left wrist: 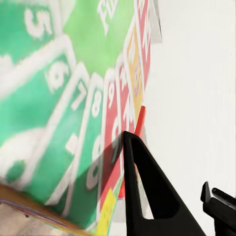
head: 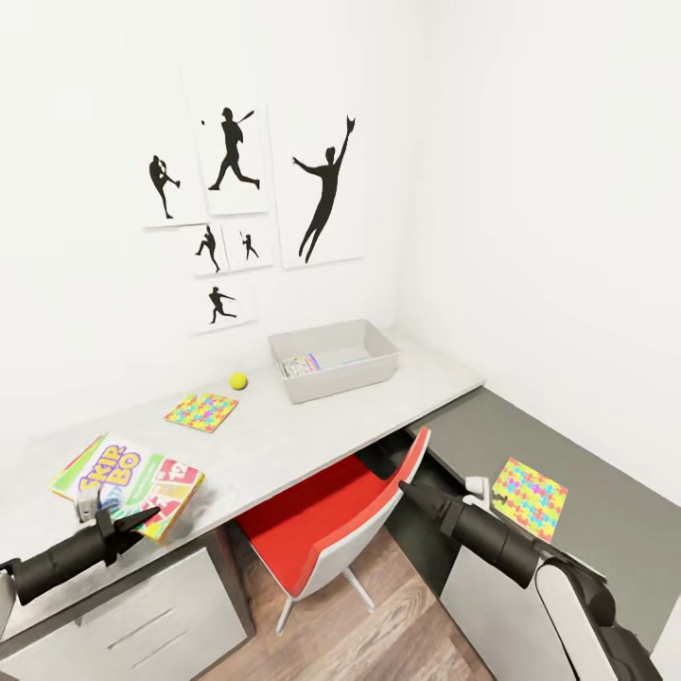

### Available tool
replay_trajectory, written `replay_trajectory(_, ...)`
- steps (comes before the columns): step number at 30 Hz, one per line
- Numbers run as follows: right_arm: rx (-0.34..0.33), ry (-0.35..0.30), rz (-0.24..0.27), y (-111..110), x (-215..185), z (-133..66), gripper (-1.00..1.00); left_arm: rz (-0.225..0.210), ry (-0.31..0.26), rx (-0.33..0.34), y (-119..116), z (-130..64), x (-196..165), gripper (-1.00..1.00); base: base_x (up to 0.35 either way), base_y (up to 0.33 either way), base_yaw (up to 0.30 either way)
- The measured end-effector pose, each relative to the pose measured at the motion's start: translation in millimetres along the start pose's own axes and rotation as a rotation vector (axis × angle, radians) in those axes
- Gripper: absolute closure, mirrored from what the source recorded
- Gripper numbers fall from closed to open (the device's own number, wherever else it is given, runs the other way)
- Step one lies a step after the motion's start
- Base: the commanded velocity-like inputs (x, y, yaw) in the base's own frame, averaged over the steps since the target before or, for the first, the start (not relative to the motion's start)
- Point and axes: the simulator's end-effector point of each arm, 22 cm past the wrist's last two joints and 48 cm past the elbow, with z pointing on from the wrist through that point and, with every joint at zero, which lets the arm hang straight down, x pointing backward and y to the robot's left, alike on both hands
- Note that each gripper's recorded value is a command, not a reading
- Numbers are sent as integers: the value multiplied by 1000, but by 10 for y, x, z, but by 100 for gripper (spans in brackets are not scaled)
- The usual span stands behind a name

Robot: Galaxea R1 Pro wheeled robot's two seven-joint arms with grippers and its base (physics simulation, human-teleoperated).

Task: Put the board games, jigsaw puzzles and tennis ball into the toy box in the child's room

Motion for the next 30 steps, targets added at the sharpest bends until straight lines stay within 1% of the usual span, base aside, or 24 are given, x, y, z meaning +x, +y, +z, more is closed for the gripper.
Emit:
replay_trajectory(1,2,-1,-4,7,-12,-5,-100,3,-2,29,-112,-29,-42,100,0,0,0)
replay_trajectory(2,6,-1,-8,5,-24,-14,-100,15,-1,52,-224,-55,-82,100,0,0,0)
replay_trajectory(3,8,-1,-9,7,-31,-19,-100,26,3,57,-272,-70,-97,100,0,0,0)
replay_trajectory(5,25,1,-13,-15,-46,-37,-100,65,22,81,-468,-99,-144,100,0,0,0)
replay_trajectory(8,39,1,-13,-28,-66,-52,-100,111,62,67,-570,-133,-151,100,0,0,0)
replay_trajectory(11,42,-12,-14,-17,-106,-83,-100,130,71,53,-608,-194,-189,100,0,0,0)
replay_trajectory(16,64,-42,-10,-45,-215,-150,-100,139,77,45,-652,-235,-202,100,0,0,0)
replay_trajectory(26,72,-46,-7,10,-256,-182,-100,143,79,40,-727,-285,-203,100,0,0,0)
replay_trajectory(30,72,-54,-18,45,-283,-188,-100,145,78,38,-754,-303,-202,100,0,0,0)
